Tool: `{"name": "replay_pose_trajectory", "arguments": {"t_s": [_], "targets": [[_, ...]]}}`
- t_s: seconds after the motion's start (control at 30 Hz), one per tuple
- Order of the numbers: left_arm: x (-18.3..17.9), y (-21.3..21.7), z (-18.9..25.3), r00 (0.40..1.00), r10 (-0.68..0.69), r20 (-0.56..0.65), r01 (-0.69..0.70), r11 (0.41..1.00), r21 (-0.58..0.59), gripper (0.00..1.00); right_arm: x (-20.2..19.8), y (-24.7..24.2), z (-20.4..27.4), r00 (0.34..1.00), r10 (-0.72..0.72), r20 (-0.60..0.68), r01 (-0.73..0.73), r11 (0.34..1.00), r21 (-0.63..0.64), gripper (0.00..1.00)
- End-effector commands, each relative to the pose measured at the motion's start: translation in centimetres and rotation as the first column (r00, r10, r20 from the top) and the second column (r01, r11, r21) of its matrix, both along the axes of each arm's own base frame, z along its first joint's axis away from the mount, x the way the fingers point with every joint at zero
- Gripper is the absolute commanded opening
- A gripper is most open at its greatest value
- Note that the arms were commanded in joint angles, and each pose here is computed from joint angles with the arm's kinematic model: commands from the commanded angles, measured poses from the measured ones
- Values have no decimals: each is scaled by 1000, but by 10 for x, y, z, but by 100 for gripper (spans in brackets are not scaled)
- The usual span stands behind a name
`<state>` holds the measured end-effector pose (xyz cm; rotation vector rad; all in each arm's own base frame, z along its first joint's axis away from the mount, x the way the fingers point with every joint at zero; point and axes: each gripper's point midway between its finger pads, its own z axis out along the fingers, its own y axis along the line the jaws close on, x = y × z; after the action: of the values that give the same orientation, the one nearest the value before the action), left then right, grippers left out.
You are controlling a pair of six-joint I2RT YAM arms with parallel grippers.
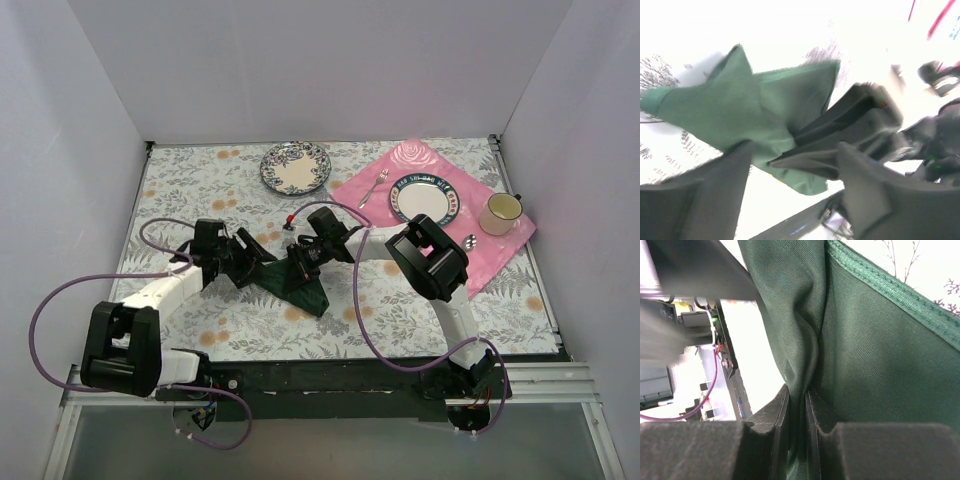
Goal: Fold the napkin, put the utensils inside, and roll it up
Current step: Roll the napkin with the utensil
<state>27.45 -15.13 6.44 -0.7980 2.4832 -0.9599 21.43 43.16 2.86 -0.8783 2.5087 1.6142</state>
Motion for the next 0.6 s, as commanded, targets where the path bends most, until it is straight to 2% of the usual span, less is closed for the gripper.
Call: {"name": "replay_pose_trajectory", "arguments": {"t_s": [0.0, 0.17, 0.3, 0.57], "targets": [[-8, 32, 7, 981, 135, -143, -106, 975, 195, 72, 3, -2, -3, 999, -5, 43, 7, 999, -45, 9], [-9, 23, 2, 957, 176, -230, -112, 957, 268, 74, 7, 0, -3, 999, -11, 49, 14, 999, -47, 9], [-13, 16, -11, 902, 248, -353, -128, 935, 331, 74, 9, 1, -3, 998, -16, 63, 19, 999, -50, 9], [-10, 2, -34, 876, 286, -388, -115, 906, 408, 69, 9, -2, -4, 996, -16, 83, 21, 998, -59, 9]]}}
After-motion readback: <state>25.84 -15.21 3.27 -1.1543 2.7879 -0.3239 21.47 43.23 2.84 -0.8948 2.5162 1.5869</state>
